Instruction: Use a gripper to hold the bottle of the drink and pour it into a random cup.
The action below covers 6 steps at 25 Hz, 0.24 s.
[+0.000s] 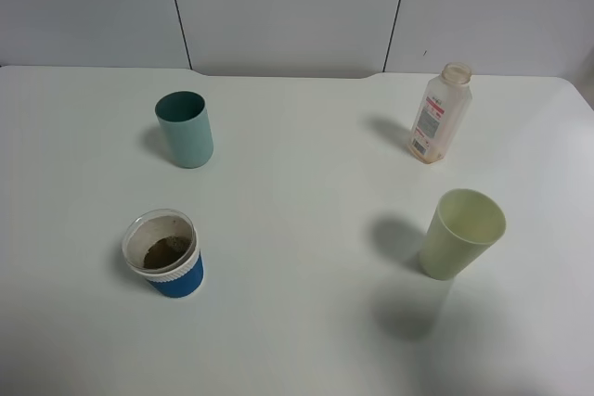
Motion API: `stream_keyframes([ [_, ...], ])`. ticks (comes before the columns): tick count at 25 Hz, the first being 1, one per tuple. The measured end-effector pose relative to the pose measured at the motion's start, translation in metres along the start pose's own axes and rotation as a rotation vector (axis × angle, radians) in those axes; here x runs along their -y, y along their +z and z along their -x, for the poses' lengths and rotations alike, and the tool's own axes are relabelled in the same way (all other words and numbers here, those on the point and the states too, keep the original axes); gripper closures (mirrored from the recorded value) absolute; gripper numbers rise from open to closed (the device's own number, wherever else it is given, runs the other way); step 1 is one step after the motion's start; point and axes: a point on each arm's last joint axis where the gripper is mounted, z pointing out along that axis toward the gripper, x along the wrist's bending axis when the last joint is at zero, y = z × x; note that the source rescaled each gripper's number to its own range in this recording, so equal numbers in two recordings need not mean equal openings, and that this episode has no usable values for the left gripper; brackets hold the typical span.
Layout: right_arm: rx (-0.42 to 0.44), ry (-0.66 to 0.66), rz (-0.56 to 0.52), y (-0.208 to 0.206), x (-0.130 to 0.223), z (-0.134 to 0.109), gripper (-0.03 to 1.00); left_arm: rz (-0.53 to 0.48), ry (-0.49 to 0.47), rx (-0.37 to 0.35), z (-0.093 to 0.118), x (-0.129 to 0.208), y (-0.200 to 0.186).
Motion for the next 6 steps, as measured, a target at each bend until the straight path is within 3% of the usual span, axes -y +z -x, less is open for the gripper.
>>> stream_keyframes([
  [6,0.0,0.0,0.0,0.0,0.0,0.0,-0.03,0.0,0.0,0.0,0.0,0.0,0.0],
])
